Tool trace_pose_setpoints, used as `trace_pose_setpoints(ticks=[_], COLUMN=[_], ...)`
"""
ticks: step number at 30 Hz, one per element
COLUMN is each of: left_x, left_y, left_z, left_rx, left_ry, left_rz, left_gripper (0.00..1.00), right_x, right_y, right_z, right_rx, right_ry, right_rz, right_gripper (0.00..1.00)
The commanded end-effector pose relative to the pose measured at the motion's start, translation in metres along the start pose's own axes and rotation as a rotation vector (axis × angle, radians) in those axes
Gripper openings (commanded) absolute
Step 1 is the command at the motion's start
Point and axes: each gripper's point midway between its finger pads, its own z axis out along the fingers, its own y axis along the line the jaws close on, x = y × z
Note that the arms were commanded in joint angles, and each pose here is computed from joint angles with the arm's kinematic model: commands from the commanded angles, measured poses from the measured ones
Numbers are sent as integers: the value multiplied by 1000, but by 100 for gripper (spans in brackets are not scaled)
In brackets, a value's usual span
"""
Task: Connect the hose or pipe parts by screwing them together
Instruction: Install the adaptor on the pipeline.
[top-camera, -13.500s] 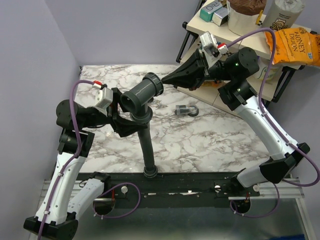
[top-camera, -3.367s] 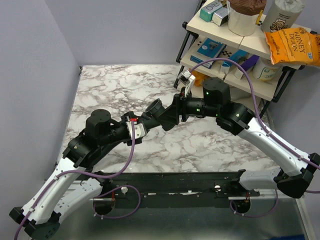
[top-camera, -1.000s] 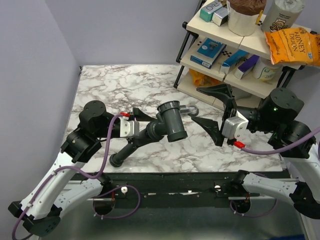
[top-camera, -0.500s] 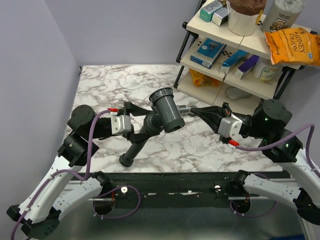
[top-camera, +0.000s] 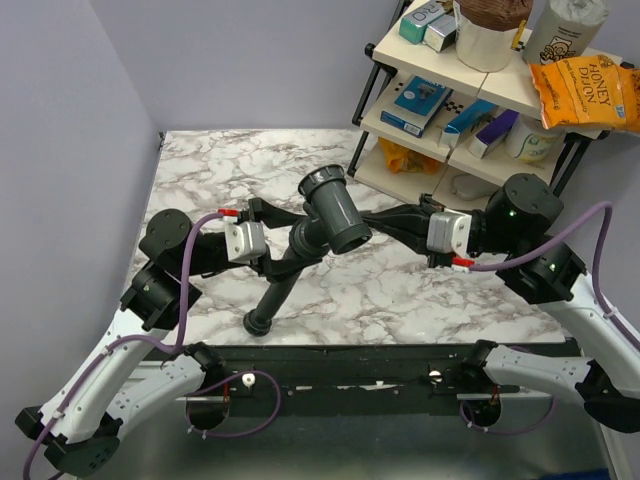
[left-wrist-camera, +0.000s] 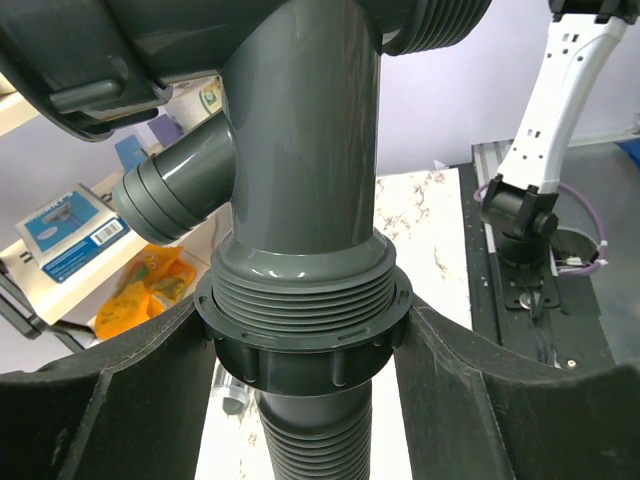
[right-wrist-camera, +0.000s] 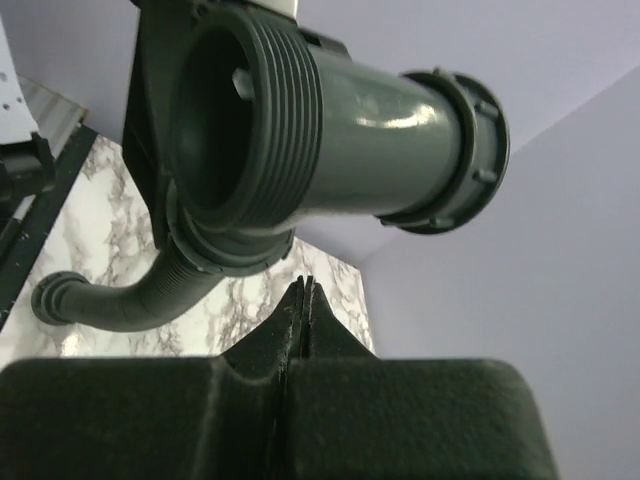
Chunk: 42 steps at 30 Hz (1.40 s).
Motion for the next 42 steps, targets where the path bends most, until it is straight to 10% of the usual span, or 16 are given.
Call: trace_pose_setpoints(ticks=[1, 14, 19, 27, 42], left_x=[-7, -8, 3, 22, 37], left_y=[12, 18, -3, -14, -30], left_z=[1, 1, -2, -5, -9], left_rx=[-50, -75, 35, 96, 177], left_ry=[-24, -14, 26, 76, 124], left_rz=[57, 70, 81, 94, 80], left_gripper=[0, 0, 0, 0, 0], right_x=[-33, -38, -2, -44, -76], right_y=[9, 32, -16, -80, -37], right_z=[0, 12, 0, -16, 32], right_rx=[-88, -284, -17, 181, -240], right_ry=[-115, -64, 170, 161, -16], right_rz=[2, 126, 42, -117, 112], right_gripper=[1, 1, 1, 8, 1])
